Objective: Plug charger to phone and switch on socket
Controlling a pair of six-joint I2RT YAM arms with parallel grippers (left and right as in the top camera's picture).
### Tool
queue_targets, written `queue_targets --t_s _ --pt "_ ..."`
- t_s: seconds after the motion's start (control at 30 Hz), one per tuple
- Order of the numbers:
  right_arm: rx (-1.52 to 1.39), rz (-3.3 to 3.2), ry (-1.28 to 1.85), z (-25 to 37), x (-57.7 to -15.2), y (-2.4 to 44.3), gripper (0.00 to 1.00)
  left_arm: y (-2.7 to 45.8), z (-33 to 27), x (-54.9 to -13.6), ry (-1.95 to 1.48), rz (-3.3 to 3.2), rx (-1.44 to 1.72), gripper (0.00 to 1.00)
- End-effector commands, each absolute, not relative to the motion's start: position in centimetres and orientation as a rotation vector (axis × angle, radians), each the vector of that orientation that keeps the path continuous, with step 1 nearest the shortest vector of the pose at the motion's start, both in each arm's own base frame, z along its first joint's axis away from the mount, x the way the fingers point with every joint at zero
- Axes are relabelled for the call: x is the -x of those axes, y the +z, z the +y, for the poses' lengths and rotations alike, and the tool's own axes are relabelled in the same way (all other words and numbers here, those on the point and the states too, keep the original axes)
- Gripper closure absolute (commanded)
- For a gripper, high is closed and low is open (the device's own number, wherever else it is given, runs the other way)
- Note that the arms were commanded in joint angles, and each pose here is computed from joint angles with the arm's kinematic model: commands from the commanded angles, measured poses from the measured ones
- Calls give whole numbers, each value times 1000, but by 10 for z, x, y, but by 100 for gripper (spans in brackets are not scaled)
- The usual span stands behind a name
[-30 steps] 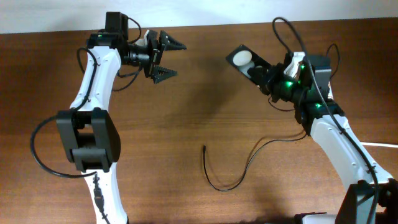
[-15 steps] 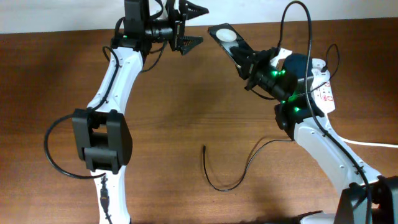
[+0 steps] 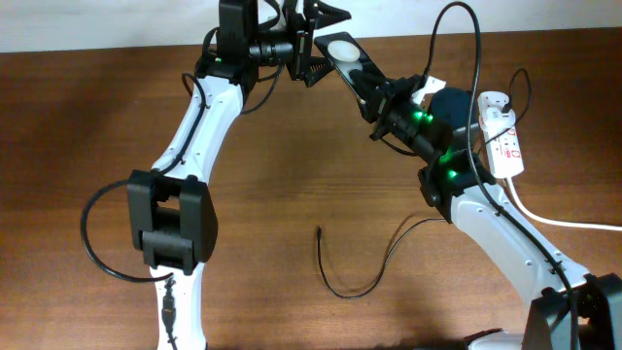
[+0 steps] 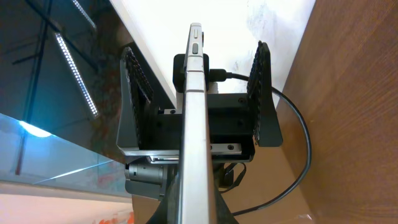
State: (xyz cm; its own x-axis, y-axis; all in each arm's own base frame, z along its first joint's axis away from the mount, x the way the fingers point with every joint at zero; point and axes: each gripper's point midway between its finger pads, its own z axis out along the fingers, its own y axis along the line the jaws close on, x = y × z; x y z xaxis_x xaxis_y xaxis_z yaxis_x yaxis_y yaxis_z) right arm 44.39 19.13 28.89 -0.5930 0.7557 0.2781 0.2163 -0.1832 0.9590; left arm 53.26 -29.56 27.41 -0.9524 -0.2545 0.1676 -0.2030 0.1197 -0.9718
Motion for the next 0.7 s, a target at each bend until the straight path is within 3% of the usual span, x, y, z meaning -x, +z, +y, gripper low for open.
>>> queue_targets --t_s 0.0,0.53,0.6,0.67 --pt "-1072 1649 1845 193 -444 306 96 300 -293 -528 -2011 2280 434 1" --pt "-1028 1632 1873 203 -440 315 96 300 -313 -517 -2025 2305 395 2" --pt "-1029 1631 1871 203 -440 315 96 300 -313 -517 -2025 2305 395 30" --pt "-1029 1631 1871 203 -440 315 96 300 -313 -517 -2025 2304 395 41"
